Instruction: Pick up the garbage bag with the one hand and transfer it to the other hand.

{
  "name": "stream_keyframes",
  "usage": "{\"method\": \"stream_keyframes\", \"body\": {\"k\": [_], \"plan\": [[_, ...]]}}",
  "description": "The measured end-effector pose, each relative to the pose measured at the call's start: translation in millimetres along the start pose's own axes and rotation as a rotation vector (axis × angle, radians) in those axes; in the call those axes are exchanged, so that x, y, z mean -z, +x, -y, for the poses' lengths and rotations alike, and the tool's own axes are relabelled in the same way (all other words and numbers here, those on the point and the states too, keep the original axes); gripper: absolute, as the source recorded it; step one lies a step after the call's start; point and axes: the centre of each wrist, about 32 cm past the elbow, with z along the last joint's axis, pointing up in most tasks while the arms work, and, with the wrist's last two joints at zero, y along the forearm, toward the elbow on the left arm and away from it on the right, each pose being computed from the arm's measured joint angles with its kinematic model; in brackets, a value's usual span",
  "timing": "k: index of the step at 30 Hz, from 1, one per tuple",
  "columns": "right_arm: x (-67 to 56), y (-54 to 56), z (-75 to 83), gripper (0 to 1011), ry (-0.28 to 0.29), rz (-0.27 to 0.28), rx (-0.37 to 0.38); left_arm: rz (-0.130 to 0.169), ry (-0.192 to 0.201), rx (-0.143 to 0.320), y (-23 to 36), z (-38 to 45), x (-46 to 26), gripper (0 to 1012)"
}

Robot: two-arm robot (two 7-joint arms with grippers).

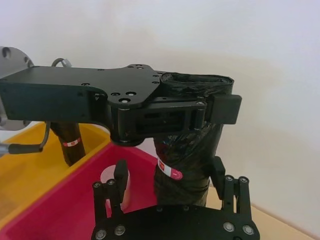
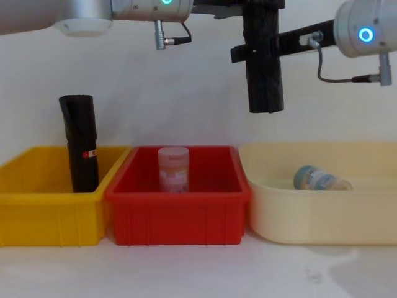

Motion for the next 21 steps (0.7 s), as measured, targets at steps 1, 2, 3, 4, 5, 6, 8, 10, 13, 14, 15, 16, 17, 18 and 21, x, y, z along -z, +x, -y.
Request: {"method": "stream_keyframes", "body": {"k": [1,2,3,4,5,6,8,10,13,14,15,16,17,18,21], "plan": [[0.1,-1.1,-1.9,1000,0.000,0.002,0.007,0.000,0.000,0.000,0.0,0.0,0.0,332],[0.1,-1.1,-1.9,1000,0.000,0.002,0.007,0.000,0.000,0.000,0.0,0.0,0.0,332],[0.1,-2.1,-3.9,1000,-0.001,0.006,0.013,0.000,0.000,0.000,0.0,0.0,0.0,332],[0.1,-3.2,-5.8,1000,0.000,0.009,0.019,0.000,0.000,0.000,0.0,0.0,0.0,332],[0.1,-3.2,-5.8,1000,0.000,0.009,0.019,0.000,0.000,0.000,0.0,0.0,0.0,332],[-0.1,-4.1,-7.3,1000,0.001,0.012,0.023,0.000,0.000,0.000,0.0,0.0,0.0,332],[-0.4,-5.2,-9.1,1000,0.002,0.016,0.029,0.000,0.000,0.000,0.0,0.0,0.0,332],[-0.4,-5.8,-10.3,1000,0.002,0.018,0.033,0.000,0.000,0.000,0.0,0.0,0.0,332],[-0.8,-7.1,-12.6,1000,0.003,0.023,0.040,0.000,0.000,0.000,0.0,0.0,-0.1,332],[-0.7,-7.3,-13.0,1000,0.003,0.024,0.042,0.000,0.000,0.000,0.0,0.0,0.0,332],[-0.7,-7.4,-13.3,1000,0.002,0.024,0.043,0.000,0.000,0.000,0.0,0.0,0.0,332],[-0.7,-7.7,-13.6,1000,0.003,0.025,0.044,0.000,0.000,0.000,0.0,0.0,0.0,332],[-1.0,-8.0,-14.3,1000,0.003,0.026,0.046,0.000,0.000,0.000,0.0,0.0,0.0,332],[-1.0,-8.1,-14.5,1000,0.003,0.027,0.047,0.000,0.000,0.000,0.0,0.0,0.0,332],[-0.9,-8.6,-15.5,977,0.002,0.029,0.051,0.000,0.000,0.000,0.0,0.0,0.0,332]]}}
